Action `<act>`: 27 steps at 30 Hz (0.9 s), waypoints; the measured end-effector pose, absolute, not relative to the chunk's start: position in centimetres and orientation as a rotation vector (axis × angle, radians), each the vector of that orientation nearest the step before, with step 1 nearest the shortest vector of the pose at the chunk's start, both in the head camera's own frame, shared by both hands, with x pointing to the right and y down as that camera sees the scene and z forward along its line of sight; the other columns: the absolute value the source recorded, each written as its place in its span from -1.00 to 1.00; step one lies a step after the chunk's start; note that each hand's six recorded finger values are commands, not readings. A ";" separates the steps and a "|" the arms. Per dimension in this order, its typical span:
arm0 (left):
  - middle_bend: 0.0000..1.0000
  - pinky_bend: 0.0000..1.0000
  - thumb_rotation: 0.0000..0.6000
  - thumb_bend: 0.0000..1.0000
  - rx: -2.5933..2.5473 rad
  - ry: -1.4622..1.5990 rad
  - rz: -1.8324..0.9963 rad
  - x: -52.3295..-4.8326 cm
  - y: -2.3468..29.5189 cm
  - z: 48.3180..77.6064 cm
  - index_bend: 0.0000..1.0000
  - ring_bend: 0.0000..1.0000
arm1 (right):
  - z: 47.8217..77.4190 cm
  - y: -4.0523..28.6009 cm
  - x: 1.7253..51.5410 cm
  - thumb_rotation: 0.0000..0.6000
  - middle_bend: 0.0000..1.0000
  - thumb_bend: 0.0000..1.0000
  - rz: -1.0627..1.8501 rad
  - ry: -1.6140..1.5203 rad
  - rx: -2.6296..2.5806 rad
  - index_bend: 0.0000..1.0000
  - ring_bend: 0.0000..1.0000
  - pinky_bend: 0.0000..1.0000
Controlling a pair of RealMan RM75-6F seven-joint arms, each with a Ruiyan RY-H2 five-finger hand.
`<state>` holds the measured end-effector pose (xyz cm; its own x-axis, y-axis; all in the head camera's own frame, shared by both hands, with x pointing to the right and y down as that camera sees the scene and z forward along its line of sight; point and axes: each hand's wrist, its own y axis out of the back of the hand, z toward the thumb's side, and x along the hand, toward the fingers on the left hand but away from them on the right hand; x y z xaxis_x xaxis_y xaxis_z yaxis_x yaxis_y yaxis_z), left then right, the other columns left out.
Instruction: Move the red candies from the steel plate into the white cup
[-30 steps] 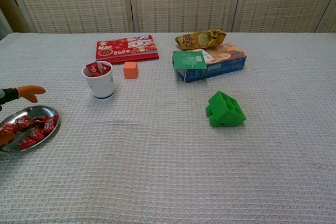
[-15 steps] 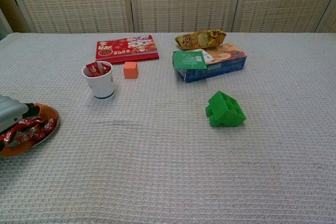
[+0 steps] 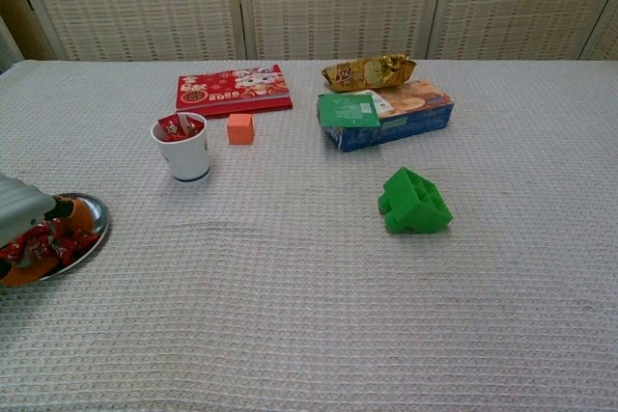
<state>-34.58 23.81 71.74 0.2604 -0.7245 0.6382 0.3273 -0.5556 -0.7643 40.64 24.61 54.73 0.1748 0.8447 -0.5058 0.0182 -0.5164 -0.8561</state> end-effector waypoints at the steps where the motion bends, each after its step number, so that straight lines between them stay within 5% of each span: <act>1: -0.05 1.00 1.00 -0.26 -1.627 0.376 -1.458 -34.6 23.8 71.8 -0.23 0.54 | 54.7 24.6 40.6 1.00 -1.00 -0.75 1.426 -0.825 -1.718 -1.00 -1.00 -1.00; 27: 0.45 1.00 1.00 -0.17 -1.623 0.463 -1.416 -34.6 22.2 71.1 0.38 0.60 | 54.9 24.5 40.8 1.00 -1.00 -0.75 1.439 -0.826 -1.712 -1.00 -1.00 -1.00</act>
